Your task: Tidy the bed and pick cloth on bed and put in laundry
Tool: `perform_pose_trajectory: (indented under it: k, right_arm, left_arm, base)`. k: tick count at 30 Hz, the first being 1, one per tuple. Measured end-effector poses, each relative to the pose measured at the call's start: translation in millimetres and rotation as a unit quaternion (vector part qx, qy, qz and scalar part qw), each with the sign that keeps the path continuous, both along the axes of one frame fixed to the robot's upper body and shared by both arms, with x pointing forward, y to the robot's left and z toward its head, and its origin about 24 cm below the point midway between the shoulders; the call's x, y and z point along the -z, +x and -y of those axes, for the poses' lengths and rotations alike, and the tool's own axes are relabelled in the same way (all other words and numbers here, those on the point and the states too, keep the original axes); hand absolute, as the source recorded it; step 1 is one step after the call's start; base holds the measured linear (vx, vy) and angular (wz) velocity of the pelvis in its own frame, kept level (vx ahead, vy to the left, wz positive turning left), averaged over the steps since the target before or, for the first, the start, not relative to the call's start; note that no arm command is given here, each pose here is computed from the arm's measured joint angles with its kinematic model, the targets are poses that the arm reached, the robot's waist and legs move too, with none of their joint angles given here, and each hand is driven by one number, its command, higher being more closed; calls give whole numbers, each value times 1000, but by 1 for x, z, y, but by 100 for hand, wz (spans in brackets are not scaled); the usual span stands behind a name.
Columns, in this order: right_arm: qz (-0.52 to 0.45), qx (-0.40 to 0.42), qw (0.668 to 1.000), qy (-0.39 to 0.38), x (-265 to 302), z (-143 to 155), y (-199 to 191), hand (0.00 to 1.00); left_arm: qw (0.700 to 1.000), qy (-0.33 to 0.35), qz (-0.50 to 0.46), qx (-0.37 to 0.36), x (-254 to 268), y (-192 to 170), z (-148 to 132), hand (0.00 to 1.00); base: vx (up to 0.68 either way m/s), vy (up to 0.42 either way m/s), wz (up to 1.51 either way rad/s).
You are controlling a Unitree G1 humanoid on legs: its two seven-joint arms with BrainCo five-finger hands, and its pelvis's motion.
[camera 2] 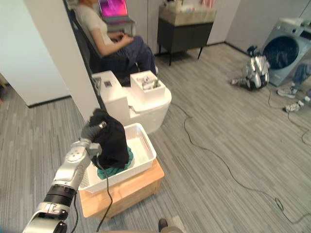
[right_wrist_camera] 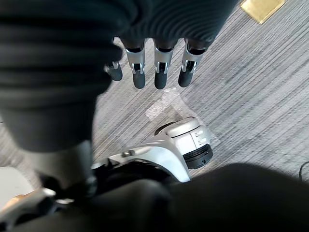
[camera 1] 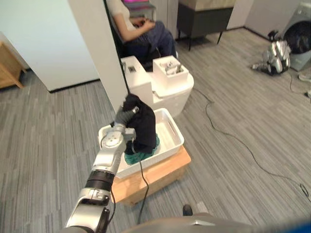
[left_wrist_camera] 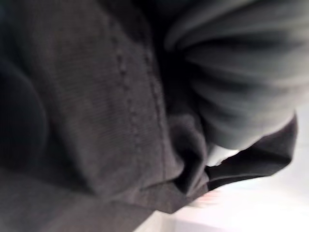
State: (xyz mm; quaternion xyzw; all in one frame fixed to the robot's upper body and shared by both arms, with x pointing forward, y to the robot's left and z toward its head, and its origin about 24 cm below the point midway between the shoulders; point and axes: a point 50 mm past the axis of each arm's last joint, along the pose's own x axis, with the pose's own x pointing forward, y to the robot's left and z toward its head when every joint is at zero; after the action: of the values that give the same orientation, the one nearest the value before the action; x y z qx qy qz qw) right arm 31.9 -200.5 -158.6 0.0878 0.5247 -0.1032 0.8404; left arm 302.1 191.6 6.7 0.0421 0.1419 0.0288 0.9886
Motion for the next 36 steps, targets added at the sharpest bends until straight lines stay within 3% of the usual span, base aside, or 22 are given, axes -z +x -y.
perform_pose_trajectory:
  k: [4, 11, 12, 19, 23, 29, 36]
  right_arm:
    - [44, -22, 999, -5, -7, 3, 30, 0]
    - [78, -52, 996, -13, -15, 4, 51, 0]
    - [81, -54, 995, -14, -15, 4, 51, 0]
    - [102, -52, 993, -6, -18, 3, 54, 0]
    - [99, -50, 994, -6, -17, 3, 51, 0]
    - [97, -54, 994, -3, -16, 1, 48, 0]
    - [81, -48, 996, -8, -14, 2, 38, 0]
  left_arm:
    - [998, 47, -45, -11, 14, 4, -4, 100]
    - [992, 89, -11, -88, -7, 24, -13, 100]
    - [991, 90, -8, -99, -8, 25, -15, 0]
    - [980, 104, 39, -166, -40, 36, -48, 0]
    - [978, 96, 75, -170, -58, 44, -52, 0]
    - [984, 58, 75, -149, -58, 44, -56, 0]
    - [990, -32, 55, -129, -37, 23, -69, 0]
  base:
    - [2, -29, -11]
    - [-39, -31, -8]
    - [-59, -52, -2]
    - [-2, -14, 1]
    - [32, -16, 10]
    - [-2, -15, 11]
    - [-18, -8, 10]
